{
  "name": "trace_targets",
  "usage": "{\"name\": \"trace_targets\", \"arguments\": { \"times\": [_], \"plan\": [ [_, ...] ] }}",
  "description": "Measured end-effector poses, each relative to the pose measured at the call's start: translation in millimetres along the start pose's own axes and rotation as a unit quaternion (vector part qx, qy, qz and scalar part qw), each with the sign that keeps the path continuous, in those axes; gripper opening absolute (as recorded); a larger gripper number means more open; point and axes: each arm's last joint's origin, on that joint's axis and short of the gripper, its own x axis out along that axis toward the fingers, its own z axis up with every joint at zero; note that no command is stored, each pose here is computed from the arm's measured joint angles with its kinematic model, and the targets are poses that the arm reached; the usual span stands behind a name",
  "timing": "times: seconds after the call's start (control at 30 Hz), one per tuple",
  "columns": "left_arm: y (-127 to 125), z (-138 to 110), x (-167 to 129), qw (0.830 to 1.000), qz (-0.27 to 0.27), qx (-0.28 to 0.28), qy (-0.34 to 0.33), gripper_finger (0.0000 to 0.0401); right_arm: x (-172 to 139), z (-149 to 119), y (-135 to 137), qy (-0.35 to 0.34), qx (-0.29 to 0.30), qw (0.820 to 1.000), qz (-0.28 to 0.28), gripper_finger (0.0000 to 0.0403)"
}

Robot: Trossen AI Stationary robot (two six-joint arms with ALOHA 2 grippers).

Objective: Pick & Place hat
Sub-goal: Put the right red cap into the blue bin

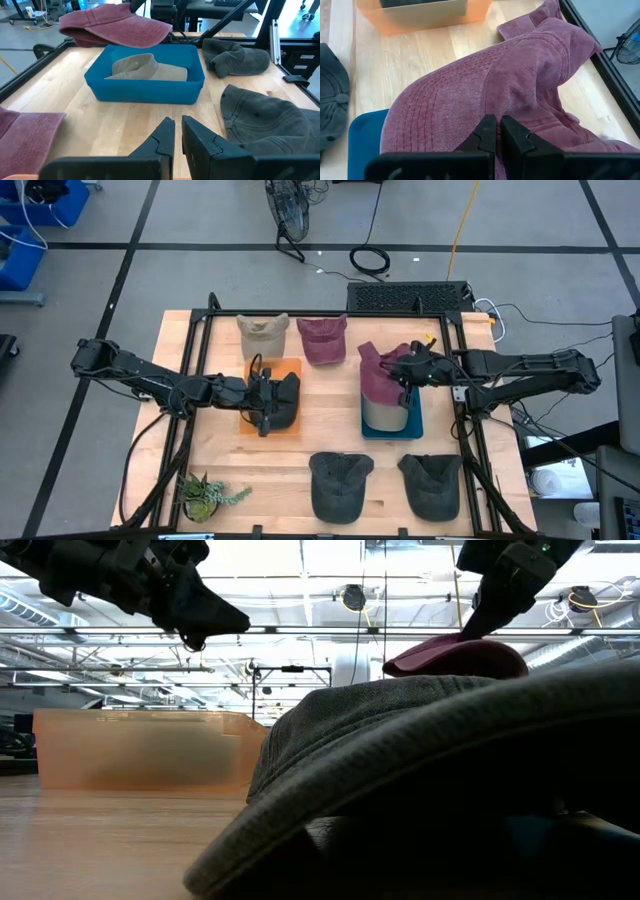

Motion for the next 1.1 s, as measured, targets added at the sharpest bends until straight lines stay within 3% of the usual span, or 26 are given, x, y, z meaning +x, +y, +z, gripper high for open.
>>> {"name": "trace_targets", "arguments": {
  "times": [0.3, 0.43, 0.73, 0.9, 1.1],
  "plan": [
    [0, 0, 0, 1.0, 0.0, 0.003, -0.001, 0.0042, 8, 12, -22, -0.038, -0.042, 0.997, -0.045, 0.0004],
    [1, 2, 0, 1.0, 0.011, 0.003, -0.01, 0.0042, 24, 17, -57, -0.028, -0.069, 0.993, -0.09, 0.0004],
    [1, 1, 0, 1.0, 0.012, 0.005, -0.006, 0.0042, 64, -1, -141, 0.054, -0.095, 0.985, -0.135, 0.0004],
    [1, -1, 0, 1.0, 0.014, 0.016, 0.005, 0.0042, 81, -15, -165, 0.074, -0.08, 0.989, -0.103, 0.0004],
    [2, -1, 0, 1.0, 0.019, 0.018, 0.005, 0.0042, 99, -28, -174, 0.107, -0.063, 0.989, -0.082, 0.0004]
  ]
}}
